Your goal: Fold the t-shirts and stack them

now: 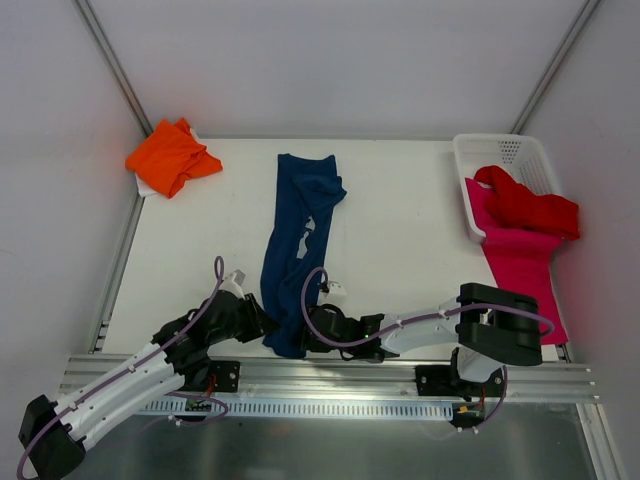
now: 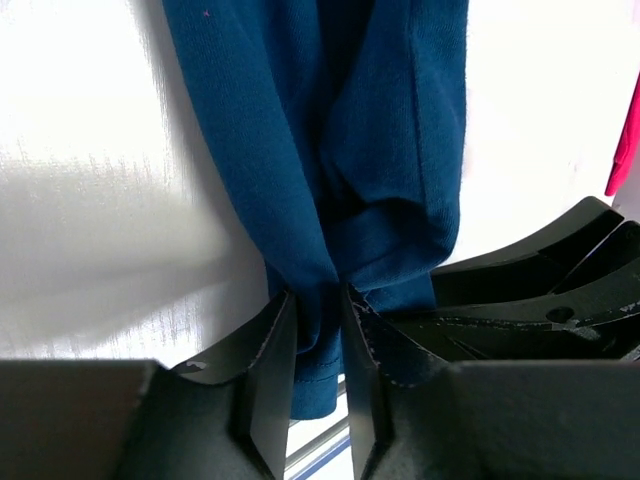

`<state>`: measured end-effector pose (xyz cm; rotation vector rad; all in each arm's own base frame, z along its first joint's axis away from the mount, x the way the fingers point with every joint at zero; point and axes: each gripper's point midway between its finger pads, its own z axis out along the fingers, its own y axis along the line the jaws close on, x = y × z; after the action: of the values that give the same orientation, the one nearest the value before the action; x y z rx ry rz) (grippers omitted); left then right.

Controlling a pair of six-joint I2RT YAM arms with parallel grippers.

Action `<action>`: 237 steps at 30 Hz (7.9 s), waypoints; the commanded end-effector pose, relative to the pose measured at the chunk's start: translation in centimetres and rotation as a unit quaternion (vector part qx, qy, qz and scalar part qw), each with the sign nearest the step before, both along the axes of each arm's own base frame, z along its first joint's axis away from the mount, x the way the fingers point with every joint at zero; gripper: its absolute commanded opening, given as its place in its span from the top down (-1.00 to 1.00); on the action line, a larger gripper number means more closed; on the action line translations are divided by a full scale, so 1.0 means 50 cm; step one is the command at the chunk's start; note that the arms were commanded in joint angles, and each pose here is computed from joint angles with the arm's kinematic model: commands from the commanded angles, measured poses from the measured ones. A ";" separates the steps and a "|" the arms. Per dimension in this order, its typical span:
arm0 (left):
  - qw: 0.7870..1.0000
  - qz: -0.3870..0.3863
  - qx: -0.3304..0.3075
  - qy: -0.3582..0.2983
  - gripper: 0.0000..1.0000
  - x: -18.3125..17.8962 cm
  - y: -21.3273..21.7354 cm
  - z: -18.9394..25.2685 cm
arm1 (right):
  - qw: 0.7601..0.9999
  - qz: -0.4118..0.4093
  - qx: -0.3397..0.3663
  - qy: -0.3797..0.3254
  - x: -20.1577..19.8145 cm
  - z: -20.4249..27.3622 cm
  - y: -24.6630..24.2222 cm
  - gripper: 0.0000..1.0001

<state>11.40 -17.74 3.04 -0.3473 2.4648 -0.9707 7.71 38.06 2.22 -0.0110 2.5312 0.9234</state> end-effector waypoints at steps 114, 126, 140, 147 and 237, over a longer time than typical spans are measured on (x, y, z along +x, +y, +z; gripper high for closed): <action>0.970 0.173 0.078 -0.154 -0.98 0.488 0.026 0.187 | 0.948 -0.109 -0.277 -0.109 0.470 0.293 -0.256 -0.99; 0.959 0.157 0.094 -0.215 -0.98 0.344 0.099 0.249 | 0.987 -0.013 -0.142 -0.080 0.382 0.241 -0.095 0.99; 0.952 0.158 0.141 -0.221 -0.98 0.226 0.175 0.171 | 0.984 0.000 -0.180 -0.016 0.372 0.053 -0.030 0.99; 0.949 0.167 0.147 -0.223 -0.98 0.215 0.189 0.152 | 0.983 0.006 -0.184 -0.019 0.370 0.053 -0.019 0.99; 0.991 0.054 -0.038 -0.114 0.04 0.316 -0.031 0.028 | 0.998 -0.046 0.029 0.009 0.348 -0.023 -0.141 -0.82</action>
<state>27.13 -19.30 3.78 -0.3656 2.2074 -0.9768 26.59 32.43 4.47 0.0930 2.3669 1.0448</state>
